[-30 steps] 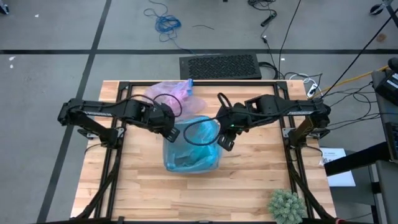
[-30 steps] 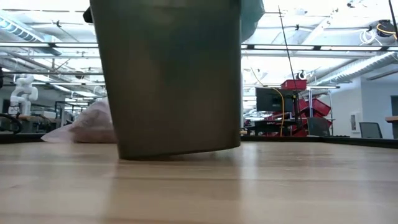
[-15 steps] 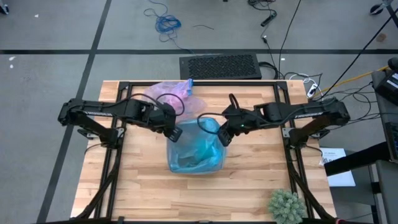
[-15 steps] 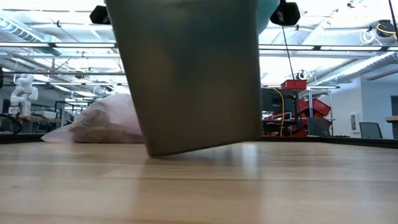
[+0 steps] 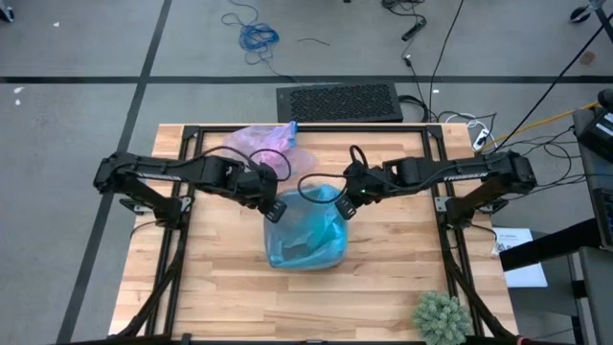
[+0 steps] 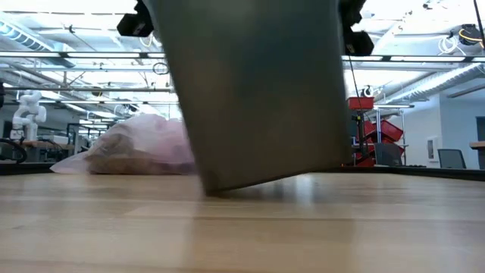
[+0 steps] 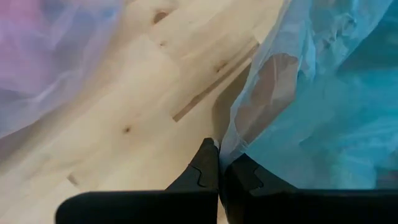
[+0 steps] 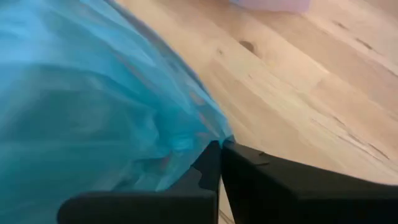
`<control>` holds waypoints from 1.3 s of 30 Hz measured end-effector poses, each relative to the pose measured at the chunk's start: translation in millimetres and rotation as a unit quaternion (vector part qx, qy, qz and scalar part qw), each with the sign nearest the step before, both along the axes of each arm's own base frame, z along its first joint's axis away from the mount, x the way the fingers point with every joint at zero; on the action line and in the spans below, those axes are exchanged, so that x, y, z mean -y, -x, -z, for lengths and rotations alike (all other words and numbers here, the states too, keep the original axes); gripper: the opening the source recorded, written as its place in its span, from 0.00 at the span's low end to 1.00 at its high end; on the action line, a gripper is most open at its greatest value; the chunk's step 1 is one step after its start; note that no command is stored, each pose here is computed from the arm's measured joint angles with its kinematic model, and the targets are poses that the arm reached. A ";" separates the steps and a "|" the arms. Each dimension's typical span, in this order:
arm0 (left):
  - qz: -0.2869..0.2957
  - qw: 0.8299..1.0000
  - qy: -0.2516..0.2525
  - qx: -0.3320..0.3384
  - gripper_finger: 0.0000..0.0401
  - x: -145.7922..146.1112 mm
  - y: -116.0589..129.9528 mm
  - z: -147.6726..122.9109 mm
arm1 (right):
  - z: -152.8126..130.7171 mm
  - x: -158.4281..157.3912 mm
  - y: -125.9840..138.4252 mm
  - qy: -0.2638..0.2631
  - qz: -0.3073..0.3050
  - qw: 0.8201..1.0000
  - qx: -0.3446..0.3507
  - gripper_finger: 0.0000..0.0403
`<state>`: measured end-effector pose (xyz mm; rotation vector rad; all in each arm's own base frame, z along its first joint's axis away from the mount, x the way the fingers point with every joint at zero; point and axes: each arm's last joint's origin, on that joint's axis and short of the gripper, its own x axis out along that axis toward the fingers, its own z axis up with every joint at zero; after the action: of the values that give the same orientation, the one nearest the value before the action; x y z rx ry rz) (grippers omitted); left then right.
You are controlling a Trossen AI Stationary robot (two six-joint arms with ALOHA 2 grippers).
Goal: Place trash/remove bag and relplace
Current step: Insert the new trash bag into the trash bin
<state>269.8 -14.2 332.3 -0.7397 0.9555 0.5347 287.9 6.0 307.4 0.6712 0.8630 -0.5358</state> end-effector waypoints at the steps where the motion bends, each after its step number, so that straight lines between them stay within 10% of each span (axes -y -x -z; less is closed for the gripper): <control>1: 0.002 1.000 0.004 0.000 0.01 0.4 -2.0 2.6 | 2.9 0.0 0.1 -0.002 -0.001 1.000 -0.003 0.00; 10: 0.010 1.000 0.021 0.014 0.05 1.8 -10.1 13.6 | 12.7 -2.1 -0.8 -0.026 -0.007 1.000 0.003 0.00; 25: 0.065 0.995 0.014 0.076 0.41 -0.1 -13.2 -26.8 | 6.6 -1.9 2.1 -0.021 -0.014 1.000 0.019 0.00; 39: 0.063 0.991 0.101 0.057 0.43 1.6 1.9 -57.4 | 6.7 -1.9 2.4 -0.017 -0.021 0.999 0.017 0.00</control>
<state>267.9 -15.8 389.8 -0.8751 0.9516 0.2852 285.5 8.0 300.7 0.6896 0.8550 -0.4718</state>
